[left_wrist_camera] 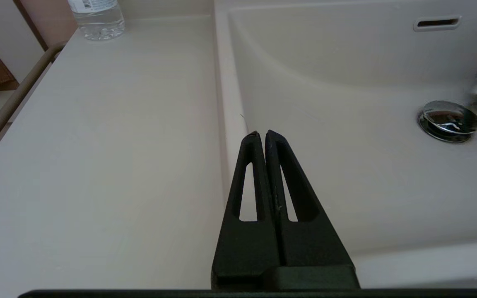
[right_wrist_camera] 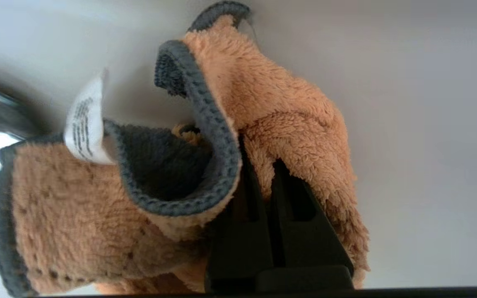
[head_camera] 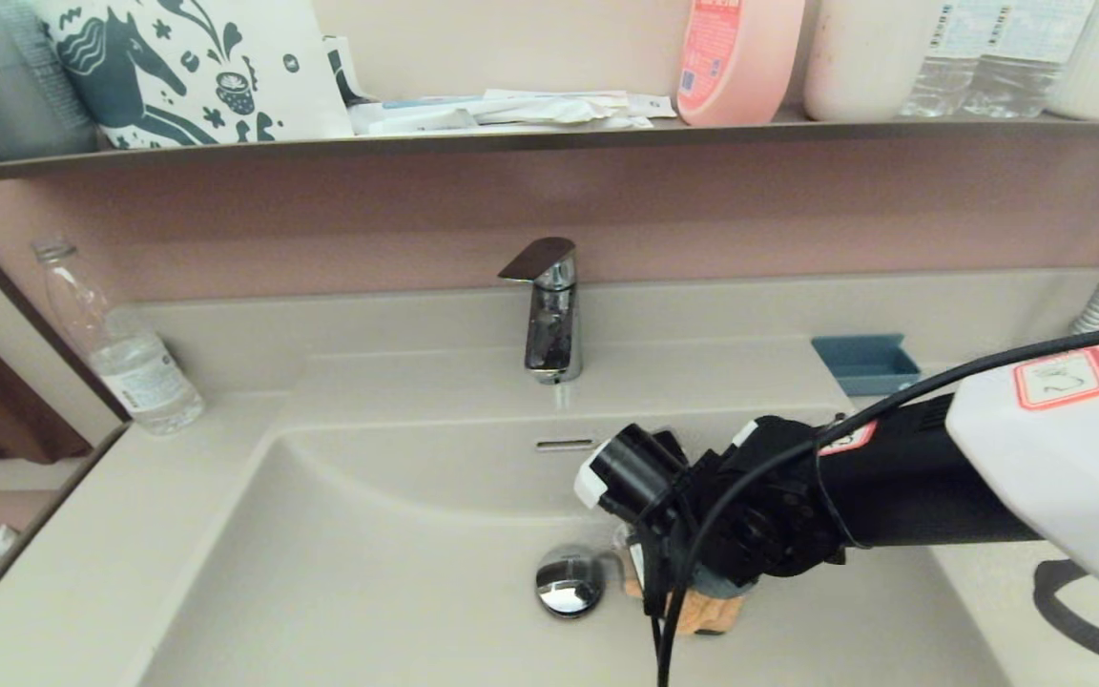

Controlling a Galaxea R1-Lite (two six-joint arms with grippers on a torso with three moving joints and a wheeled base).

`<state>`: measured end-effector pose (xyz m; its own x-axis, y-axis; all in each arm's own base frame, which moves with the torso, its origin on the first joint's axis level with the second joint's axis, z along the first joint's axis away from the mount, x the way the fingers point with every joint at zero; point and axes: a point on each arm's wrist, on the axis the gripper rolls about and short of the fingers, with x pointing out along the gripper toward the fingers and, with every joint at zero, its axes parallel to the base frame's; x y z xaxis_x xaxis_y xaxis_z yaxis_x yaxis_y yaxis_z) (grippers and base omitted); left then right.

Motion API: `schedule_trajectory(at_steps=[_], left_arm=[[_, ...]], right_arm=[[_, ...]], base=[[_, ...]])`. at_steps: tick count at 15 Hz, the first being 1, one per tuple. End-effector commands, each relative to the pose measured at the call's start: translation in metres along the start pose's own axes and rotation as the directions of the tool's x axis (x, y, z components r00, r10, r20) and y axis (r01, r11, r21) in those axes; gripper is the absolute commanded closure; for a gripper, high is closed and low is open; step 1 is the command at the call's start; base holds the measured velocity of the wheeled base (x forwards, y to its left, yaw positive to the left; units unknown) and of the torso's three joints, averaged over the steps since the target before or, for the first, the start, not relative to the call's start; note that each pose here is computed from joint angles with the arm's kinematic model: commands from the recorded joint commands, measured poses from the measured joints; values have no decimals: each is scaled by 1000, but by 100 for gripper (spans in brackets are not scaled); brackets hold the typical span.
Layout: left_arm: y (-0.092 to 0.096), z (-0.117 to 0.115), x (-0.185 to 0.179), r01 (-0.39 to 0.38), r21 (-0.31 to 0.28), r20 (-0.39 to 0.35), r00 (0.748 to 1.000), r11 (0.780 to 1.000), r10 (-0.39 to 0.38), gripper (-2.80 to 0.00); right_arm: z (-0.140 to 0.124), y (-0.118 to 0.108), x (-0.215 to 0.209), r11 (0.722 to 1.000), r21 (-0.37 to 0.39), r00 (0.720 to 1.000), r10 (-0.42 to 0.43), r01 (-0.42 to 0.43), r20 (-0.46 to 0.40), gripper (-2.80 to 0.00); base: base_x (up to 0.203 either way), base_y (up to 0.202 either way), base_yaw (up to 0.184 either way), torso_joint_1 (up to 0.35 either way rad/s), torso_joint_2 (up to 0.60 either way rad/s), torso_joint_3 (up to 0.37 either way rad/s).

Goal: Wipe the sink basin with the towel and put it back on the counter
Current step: Wipe the sink

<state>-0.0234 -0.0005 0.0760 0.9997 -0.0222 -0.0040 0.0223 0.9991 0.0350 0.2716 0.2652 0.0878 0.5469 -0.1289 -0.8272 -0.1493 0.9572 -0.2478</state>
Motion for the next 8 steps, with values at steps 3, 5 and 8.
schedule_trajectory(at_steps=[3,5,8], left_arm=[[0,0,0,-1,0,-1,1000,1000,1,0],[0,0,0,0,0,-1,1000,1000,0,0],[0,0,0,1,0,-2,1000,1000,-1,0]], right_arm=[[-18,-13,-12,1000,-9,993,-14,13,-119,0],[-29,4,-17,998,-33,986,39,-45,-161,0],[-42,44,-27,979,-92,966,163,-184,-202,0]], base=[[0,0,0,0,0,0],[0,0,0,0,0,0],[0,0,0,0,0,0]])
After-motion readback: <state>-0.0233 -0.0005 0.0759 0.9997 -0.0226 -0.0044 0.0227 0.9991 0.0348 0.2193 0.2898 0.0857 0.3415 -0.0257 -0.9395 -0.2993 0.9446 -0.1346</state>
